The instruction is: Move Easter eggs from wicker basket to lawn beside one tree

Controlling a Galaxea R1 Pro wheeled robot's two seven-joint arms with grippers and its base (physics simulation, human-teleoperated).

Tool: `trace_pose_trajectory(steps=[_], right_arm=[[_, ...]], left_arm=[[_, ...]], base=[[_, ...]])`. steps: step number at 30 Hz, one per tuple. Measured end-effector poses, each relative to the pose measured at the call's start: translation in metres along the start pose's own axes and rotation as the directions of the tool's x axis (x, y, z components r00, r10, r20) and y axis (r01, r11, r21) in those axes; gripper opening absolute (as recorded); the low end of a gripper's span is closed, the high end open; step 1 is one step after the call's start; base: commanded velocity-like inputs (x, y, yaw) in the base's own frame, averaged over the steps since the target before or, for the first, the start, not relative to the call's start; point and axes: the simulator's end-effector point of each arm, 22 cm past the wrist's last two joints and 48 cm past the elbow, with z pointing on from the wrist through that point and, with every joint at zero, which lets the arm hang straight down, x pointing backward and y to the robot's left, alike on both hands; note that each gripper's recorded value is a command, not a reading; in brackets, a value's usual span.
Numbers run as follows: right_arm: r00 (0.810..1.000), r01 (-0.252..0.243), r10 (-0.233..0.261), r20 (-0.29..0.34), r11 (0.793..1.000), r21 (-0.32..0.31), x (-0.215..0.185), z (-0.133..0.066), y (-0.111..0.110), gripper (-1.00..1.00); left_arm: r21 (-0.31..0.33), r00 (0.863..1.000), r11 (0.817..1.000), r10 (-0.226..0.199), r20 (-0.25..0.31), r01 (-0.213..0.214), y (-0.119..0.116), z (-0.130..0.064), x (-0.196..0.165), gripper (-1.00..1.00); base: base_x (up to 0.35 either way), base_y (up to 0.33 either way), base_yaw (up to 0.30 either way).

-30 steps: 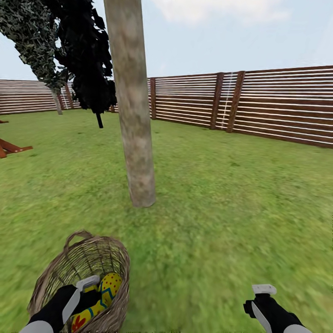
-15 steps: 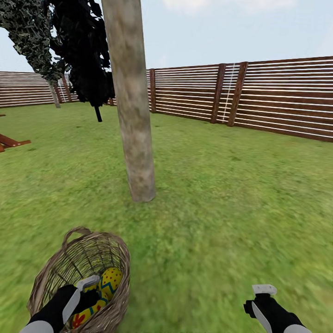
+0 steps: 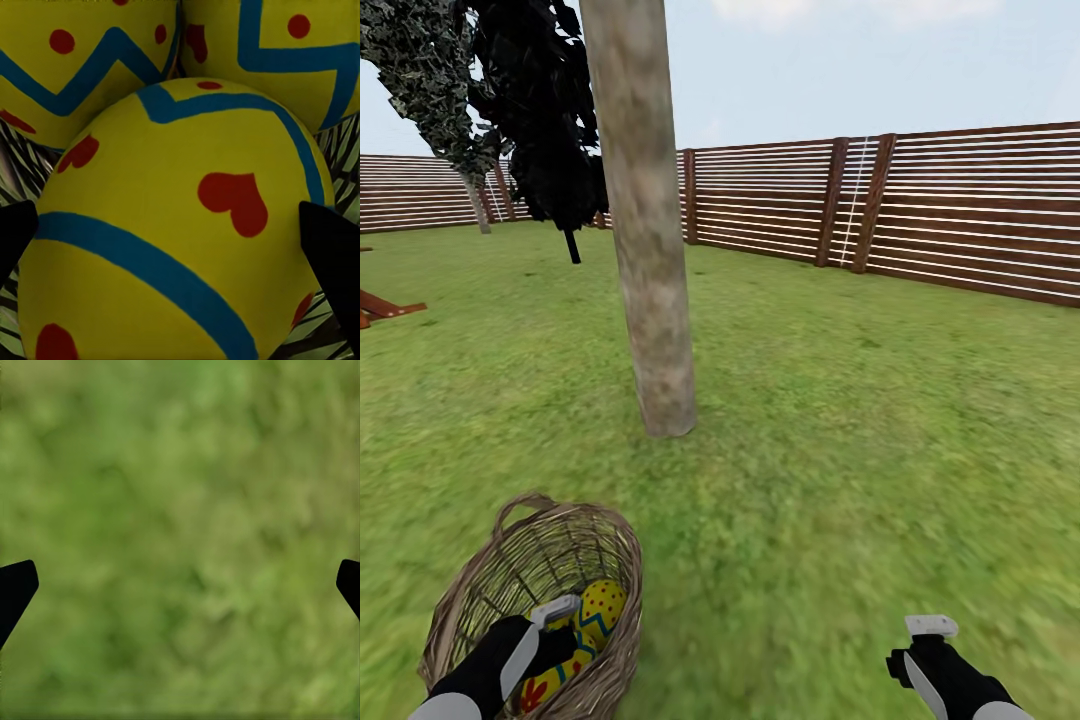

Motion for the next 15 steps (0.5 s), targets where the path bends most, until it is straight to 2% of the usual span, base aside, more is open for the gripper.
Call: trace_pose_trajectory(steps=[10, 15], right_arm=[[1.000, 0.000, 0.000, 0.000, 1.000, 0.000, 0.0000, 0.0000, 0.0000, 1.00], [1.000, -0.003, 0.003, 0.007, 1.000, 0.001, -0.0030, -0.0024, -0.0013, 1.00]], left_arm=[[0.002, 1.000, 1.000, 0.010, -0.003, -0.010, -0.0044, 0.0005, 0.0022, -1.00], [0.013, 1.000, 1.000, -0.007, 0.003, 0.007, -0.0070, -0.0022, 0.0000, -1.00]], base=[[0.000, 0.000, 0.000], [0.000, 0.000, 0.000]])
